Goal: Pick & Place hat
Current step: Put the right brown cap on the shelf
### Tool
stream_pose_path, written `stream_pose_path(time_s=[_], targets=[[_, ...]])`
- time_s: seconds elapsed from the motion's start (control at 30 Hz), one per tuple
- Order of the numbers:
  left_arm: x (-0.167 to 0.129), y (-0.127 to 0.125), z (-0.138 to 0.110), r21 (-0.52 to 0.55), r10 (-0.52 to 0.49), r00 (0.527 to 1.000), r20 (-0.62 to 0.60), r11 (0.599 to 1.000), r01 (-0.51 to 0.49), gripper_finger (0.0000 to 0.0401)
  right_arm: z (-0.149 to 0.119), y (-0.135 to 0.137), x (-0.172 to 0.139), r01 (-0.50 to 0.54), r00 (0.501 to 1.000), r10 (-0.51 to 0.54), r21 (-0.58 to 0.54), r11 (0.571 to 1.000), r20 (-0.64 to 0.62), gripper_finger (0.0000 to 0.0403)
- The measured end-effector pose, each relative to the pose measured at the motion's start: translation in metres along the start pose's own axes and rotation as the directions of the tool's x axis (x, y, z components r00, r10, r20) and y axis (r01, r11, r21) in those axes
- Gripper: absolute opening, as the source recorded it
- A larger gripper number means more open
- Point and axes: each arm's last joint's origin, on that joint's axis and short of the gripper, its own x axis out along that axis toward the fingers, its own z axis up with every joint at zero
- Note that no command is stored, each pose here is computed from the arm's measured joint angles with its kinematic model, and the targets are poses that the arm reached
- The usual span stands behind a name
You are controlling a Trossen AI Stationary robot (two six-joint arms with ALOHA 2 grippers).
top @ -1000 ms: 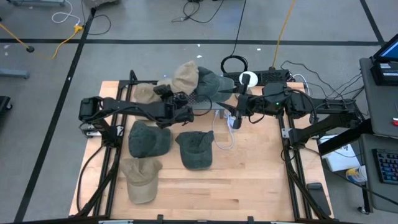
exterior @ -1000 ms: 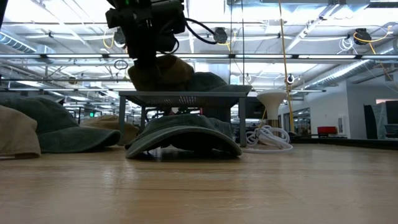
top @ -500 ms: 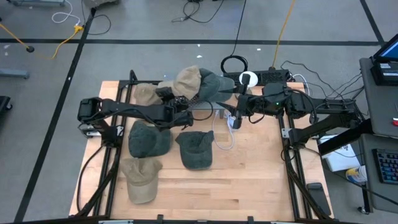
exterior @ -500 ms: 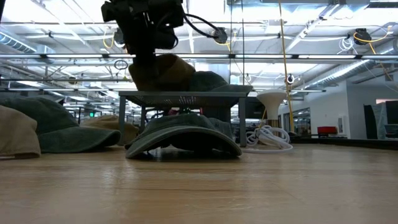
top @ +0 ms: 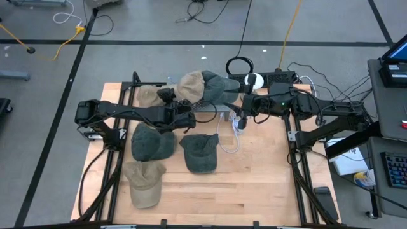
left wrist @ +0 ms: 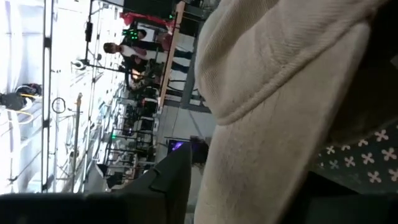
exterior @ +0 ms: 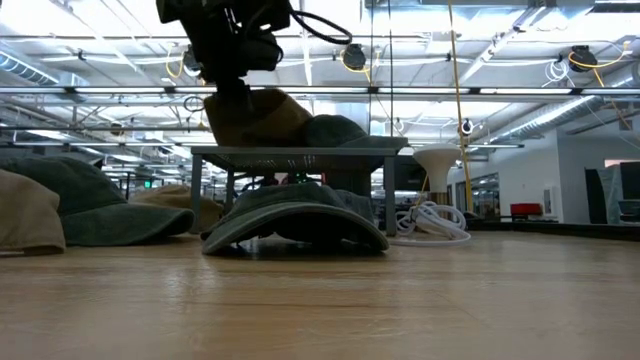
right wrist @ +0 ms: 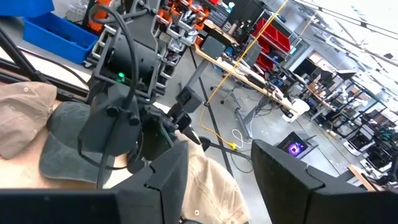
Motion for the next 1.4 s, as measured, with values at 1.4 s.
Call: stream_pose_path(time_s=[1.4], targets=[[0.000,0.023,-0.015,-0.206,-0.541,0.840,0.026,0.820,0.534,0.0286,-0.004,0.002,0.004,-0.011,1.000,0.011,-0.005,1.000,-0.028,0.0171]])
